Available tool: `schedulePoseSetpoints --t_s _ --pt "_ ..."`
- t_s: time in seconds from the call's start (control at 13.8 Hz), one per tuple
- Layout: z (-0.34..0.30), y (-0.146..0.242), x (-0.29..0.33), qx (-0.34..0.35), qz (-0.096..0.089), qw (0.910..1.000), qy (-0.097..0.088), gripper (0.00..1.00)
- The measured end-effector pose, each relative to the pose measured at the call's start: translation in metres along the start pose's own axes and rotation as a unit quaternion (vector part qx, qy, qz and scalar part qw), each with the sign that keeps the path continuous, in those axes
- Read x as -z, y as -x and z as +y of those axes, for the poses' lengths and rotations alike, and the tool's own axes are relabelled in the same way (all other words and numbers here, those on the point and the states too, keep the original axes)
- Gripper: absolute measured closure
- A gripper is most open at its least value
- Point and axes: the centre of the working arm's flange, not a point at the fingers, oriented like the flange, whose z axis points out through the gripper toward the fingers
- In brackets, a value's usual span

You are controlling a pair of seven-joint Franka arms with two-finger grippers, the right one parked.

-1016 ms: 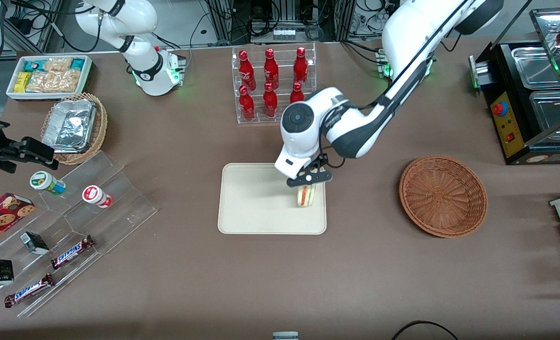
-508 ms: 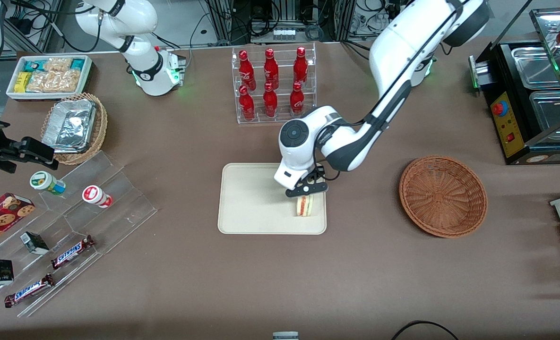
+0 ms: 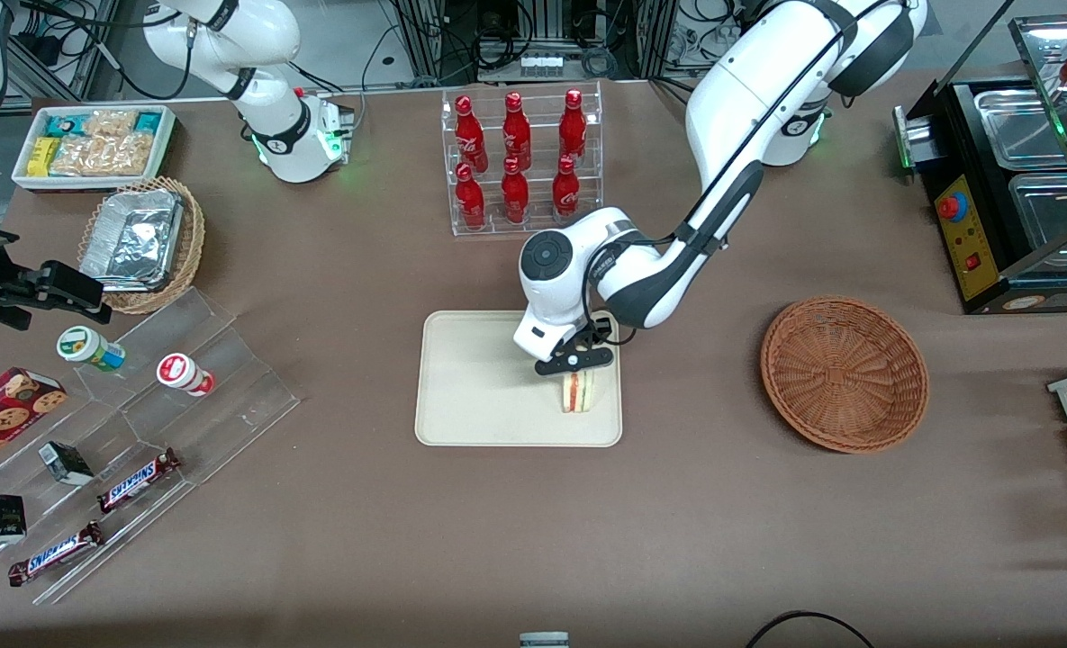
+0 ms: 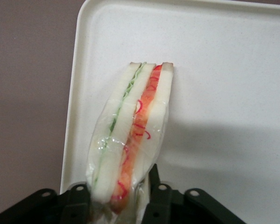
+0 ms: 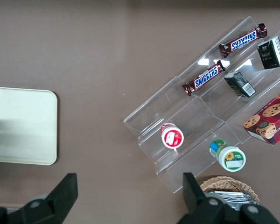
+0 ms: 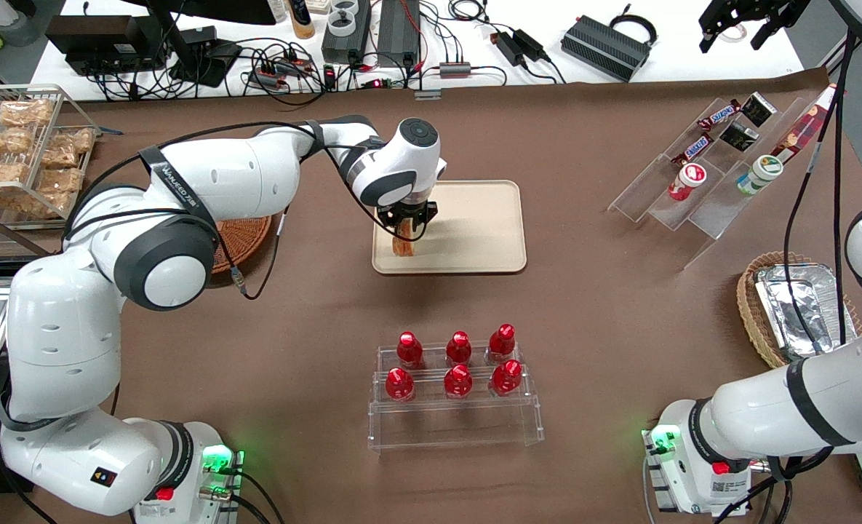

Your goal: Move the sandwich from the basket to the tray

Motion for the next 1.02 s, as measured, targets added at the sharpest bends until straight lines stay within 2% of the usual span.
schedulePoseSetpoints --t_s 0.22,0.36,0.51,0.73,0.87,1.02 --pt "0.001 -0.012 0.019 0.014 0.011 0.9998 0.008 0.18" --pt "-0.004 -0.020 0.049 0.036 0.023 0.9991 0.005 0.00" --pt "-0.016 -0.022 0.088 0.057 0.031 0.9978 -0.011 0.00" --pt "-0.044 -0.025 0.146 0.088 0.031 0.9952 -0.028 0.00" --pt "-0.080 -0.042 0.184 0.119 0.029 0.9920 -0.031 0.00" --pt "-0.134 -0.067 0.219 0.132 0.015 0.9909 -0.023 0.00"
